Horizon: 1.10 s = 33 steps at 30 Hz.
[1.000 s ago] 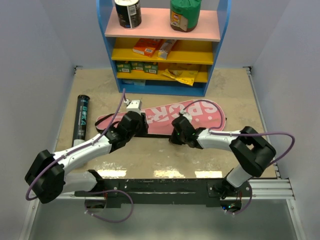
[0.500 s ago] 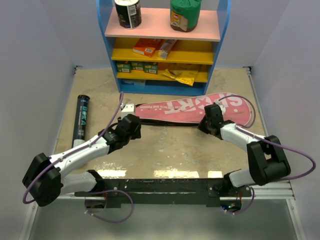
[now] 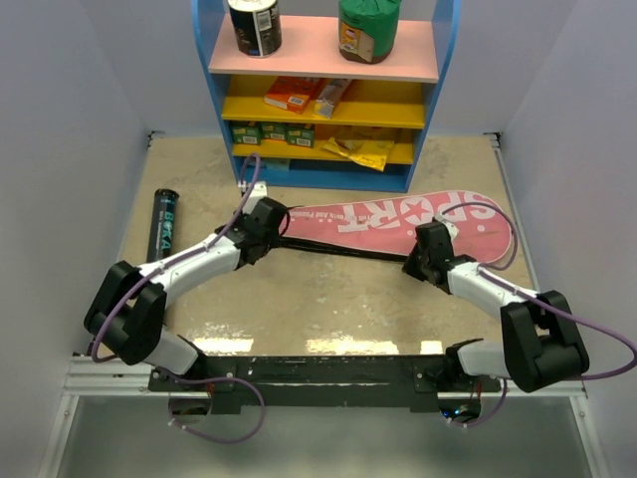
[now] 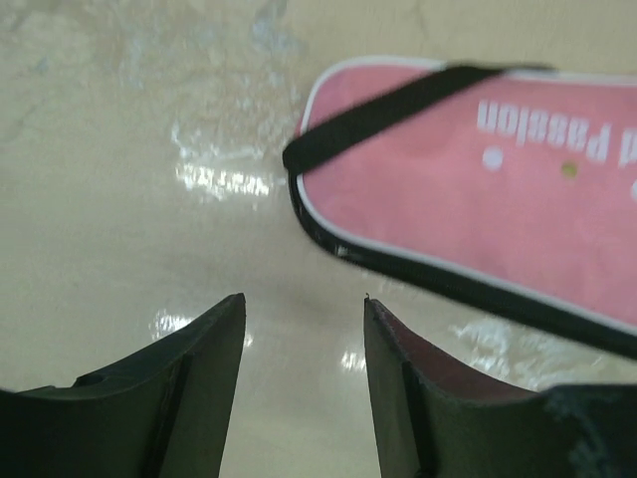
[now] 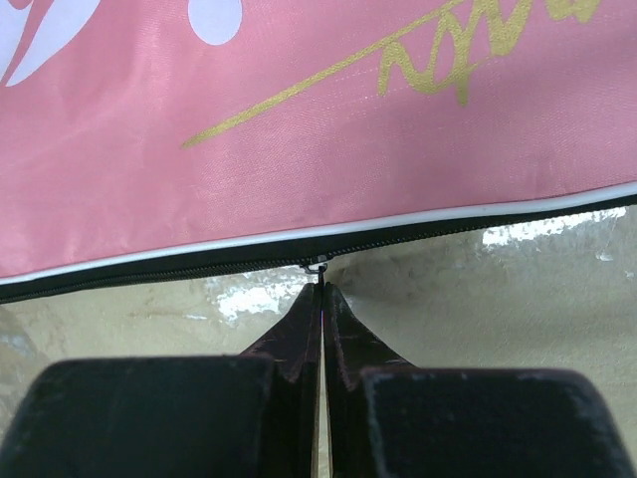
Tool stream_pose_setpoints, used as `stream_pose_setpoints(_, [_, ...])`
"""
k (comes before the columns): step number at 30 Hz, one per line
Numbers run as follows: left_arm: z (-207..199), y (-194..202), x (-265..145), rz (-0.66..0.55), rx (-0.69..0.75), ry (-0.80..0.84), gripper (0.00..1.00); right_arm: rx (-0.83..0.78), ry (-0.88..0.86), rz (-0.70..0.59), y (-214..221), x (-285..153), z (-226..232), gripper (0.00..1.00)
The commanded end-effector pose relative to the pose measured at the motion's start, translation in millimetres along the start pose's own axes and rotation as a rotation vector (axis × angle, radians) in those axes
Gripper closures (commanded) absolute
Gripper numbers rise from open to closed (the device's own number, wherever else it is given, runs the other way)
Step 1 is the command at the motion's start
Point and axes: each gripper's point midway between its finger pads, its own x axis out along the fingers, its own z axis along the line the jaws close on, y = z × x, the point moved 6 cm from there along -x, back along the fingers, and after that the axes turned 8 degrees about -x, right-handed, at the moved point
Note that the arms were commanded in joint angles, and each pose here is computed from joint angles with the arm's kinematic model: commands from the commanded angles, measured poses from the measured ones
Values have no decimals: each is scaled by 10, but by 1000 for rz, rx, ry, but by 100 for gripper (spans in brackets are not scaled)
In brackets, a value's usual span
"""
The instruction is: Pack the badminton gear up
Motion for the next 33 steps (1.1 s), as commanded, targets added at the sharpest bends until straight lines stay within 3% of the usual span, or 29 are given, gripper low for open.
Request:
stream_pose_setpoints(1, [-134, -610, 48, -128, -90, 61, 45, -9, -36, -34, -61, -37, 51, 100])
stream_pose_setpoints(7, [-99, -850, 264, -89, -121, 149, 48, -7, -53, -25, -63, -44, 75, 100])
stream_pose_setpoints(19, [6, -525, 1065, 137, -75, 342, 45, -12, -93, -12, -54, 0, 138, 100])
stream_pose_setpoints(24, [-48, -376, 1153, 155, -64, 413, 45, -18, -98, -11, -74, -2, 155, 100])
stream_pose_setpoints(25, [-63, -337, 1149, 167, -63, 436, 47, -19, -97, -10, -76, 2, 154, 100])
stream_pose_setpoints(29, [-109, -169, 1113, 209, -81, 499, 82, -27, -101, 8, -46, 23, 158, 100])
stream_pose_setpoints(33, [-134, 46, 1011, 239, -48, 494, 86, -31, -106, 24, -12, 53, 158, 100])
